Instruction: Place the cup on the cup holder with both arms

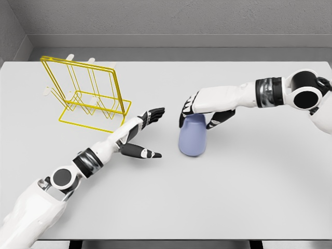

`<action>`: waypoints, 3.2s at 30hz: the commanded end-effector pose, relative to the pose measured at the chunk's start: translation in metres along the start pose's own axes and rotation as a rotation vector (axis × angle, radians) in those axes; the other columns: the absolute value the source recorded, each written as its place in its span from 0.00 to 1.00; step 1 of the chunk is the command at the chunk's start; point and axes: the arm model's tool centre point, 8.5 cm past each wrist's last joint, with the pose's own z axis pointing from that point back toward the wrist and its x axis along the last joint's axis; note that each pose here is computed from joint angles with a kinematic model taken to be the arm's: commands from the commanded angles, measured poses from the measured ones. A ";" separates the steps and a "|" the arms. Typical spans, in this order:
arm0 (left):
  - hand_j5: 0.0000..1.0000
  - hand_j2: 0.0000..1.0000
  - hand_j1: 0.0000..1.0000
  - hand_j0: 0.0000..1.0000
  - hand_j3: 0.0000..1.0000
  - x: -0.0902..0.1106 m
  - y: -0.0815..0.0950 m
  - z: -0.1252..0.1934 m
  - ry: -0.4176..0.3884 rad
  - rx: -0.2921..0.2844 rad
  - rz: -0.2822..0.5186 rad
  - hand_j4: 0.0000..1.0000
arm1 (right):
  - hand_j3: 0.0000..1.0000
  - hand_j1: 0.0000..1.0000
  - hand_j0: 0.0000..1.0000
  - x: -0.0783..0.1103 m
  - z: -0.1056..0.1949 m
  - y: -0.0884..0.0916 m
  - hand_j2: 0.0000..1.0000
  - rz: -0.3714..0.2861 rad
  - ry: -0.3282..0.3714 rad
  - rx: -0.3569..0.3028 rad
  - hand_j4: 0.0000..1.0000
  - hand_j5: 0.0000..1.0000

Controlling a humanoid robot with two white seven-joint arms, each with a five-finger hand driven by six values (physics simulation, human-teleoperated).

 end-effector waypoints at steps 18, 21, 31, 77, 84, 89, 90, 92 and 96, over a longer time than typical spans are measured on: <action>1.00 1.00 1.00 1.00 1.00 0.006 -0.020 -0.016 -0.040 -0.017 0.049 1.00 | 1.00 1.00 1.00 -0.031 0.062 -0.005 1.00 -0.033 0.153 -0.051 1.00 1.00; 1.00 1.00 1.00 1.00 1.00 0.009 -0.024 -0.019 -0.054 -0.022 0.053 1.00 | 1.00 1.00 1.00 -0.038 0.078 -0.007 1.00 -0.037 0.196 -0.065 1.00 1.00; 1.00 1.00 1.00 1.00 1.00 0.010 -0.042 -0.030 -0.066 -0.064 0.065 1.00 | 1.00 1.00 1.00 -0.063 0.114 0.002 1.00 -0.080 0.316 -0.355 1.00 1.00; 0.45 0.45 0.45 0.45 0.45 0.013 -0.067 -0.060 -0.114 -0.141 0.084 0.45 | 1.00 1.00 1.00 -0.078 0.147 0.031 1.00 -0.149 0.413 -0.382 1.00 1.00; 0.44 0.44 0.44 0.44 0.44 0.026 -0.061 -0.056 -0.155 -0.146 0.089 0.44 | 1.00 1.00 1.00 -0.078 0.144 0.030 1.00 -0.150 0.408 -0.385 1.00 1.00; 0.44 0.44 0.44 0.44 0.44 0.062 -0.027 -0.028 -0.233 -0.138 0.082 0.44 | 1.00 1.00 1.00 -0.078 0.145 0.028 1.00 -0.148 0.409 -0.388 1.00 1.00; 0.44 0.44 0.44 0.44 0.44 0.068 -0.023 -0.023 -0.241 -0.143 0.078 0.44 | 1.00 1.00 1.00 -0.078 0.145 0.029 1.00 -0.149 0.410 -0.389 1.00 1.00; 0.44 0.44 0.44 0.44 0.44 0.085 -0.012 -0.008 -0.268 -0.146 0.052 0.44 | 1.00 1.00 1.00 -0.078 0.145 0.028 1.00 -0.147 0.408 -0.388 1.00 1.00; 0.44 0.44 0.44 0.44 0.44 0.091 0.021 0.024 -0.249 -0.105 0.047 0.44 | 1.00 1.00 1.00 -0.078 0.145 0.029 1.00 -0.148 0.409 -0.386 1.00 1.00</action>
